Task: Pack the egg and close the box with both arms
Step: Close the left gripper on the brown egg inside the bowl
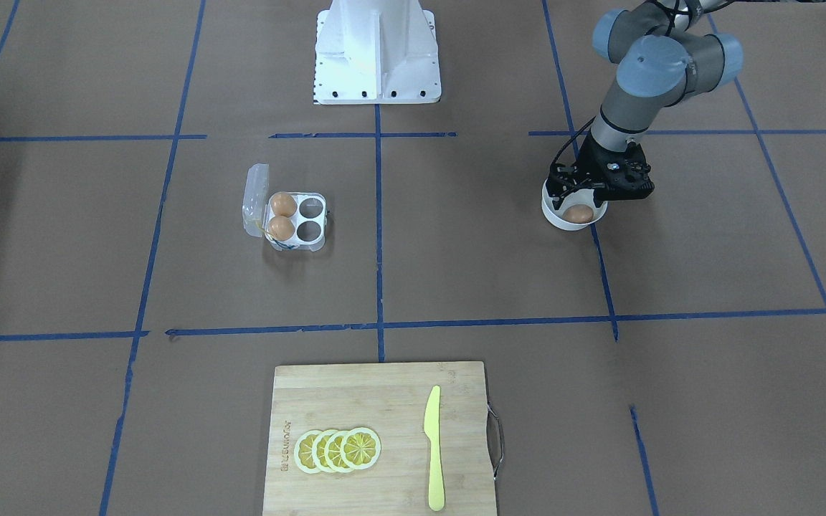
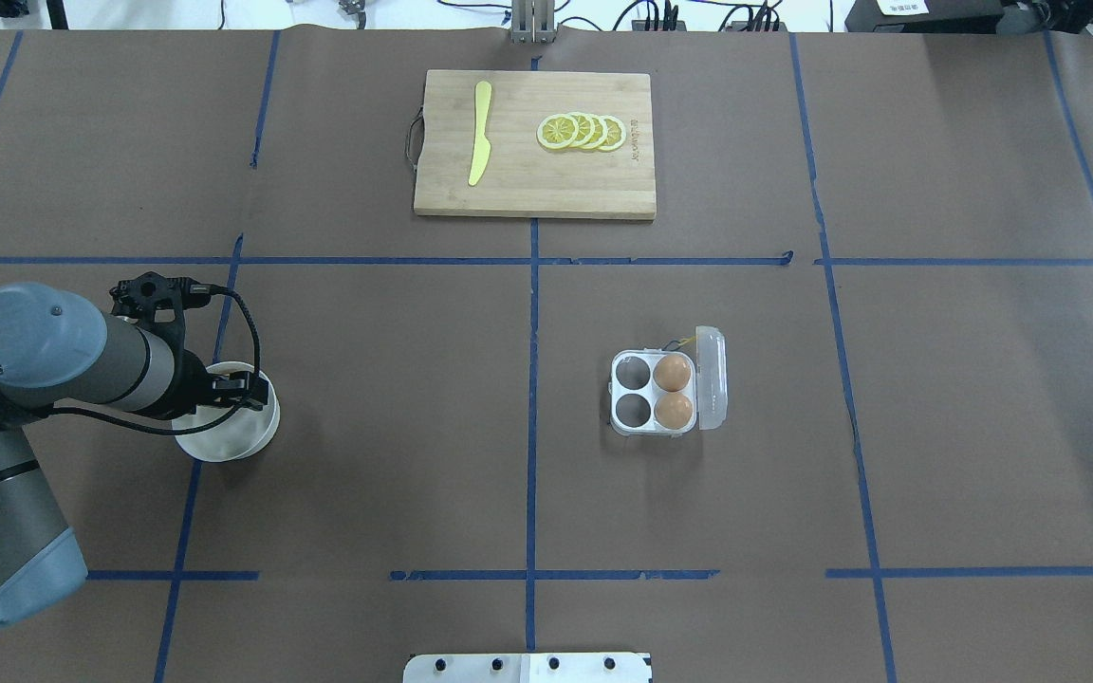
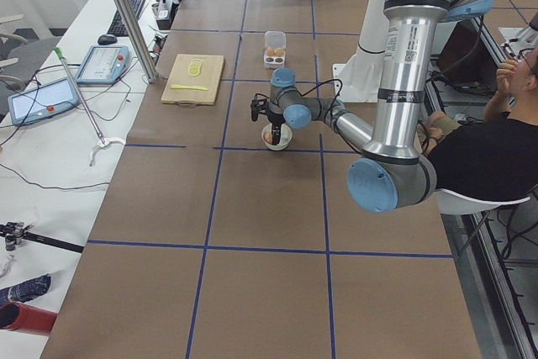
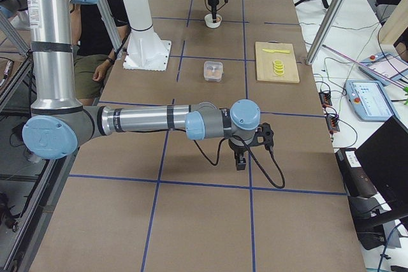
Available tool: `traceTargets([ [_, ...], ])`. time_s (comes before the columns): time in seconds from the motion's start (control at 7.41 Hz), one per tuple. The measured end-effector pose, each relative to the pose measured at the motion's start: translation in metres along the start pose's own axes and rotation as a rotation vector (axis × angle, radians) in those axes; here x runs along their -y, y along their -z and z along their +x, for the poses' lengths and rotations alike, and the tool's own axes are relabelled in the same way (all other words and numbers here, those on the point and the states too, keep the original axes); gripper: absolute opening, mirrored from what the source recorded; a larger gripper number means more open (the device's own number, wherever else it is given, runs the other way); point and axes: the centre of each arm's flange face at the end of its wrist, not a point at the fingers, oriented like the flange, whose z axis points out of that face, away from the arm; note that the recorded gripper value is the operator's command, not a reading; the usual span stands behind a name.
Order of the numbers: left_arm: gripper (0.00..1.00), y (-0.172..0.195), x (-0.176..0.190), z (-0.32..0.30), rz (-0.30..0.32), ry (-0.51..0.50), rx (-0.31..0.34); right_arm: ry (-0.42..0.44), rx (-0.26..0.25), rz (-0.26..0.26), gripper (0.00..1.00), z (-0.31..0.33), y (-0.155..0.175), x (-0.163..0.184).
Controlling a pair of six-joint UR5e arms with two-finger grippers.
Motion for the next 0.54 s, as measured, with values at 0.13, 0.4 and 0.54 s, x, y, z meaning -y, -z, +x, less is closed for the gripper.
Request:
traceTargets([
  [0.13, 0.83, -0.0009, 0.0000, -0.0002, -0.001, 0.000, 0.002, 0.000, 0.001, 0.000, 1.00, -0.0001, 0.0000, 0.0000],
  [0.4, 0.83, -0.0034, 0.0010, 0.0001, -0.002, 0.001, 0.005, -0.001, 0.002, -0.001, 1.00, 0.0003, -0.0005, -0.0001],
  [0.54, 0.82, -0.0053, 0.0013, 0.0000, -0.004, 0.002, 0.008, -0.002, 0.003, -0.001, 1.00, 0.0005, -0.0007, -0.0002],
])
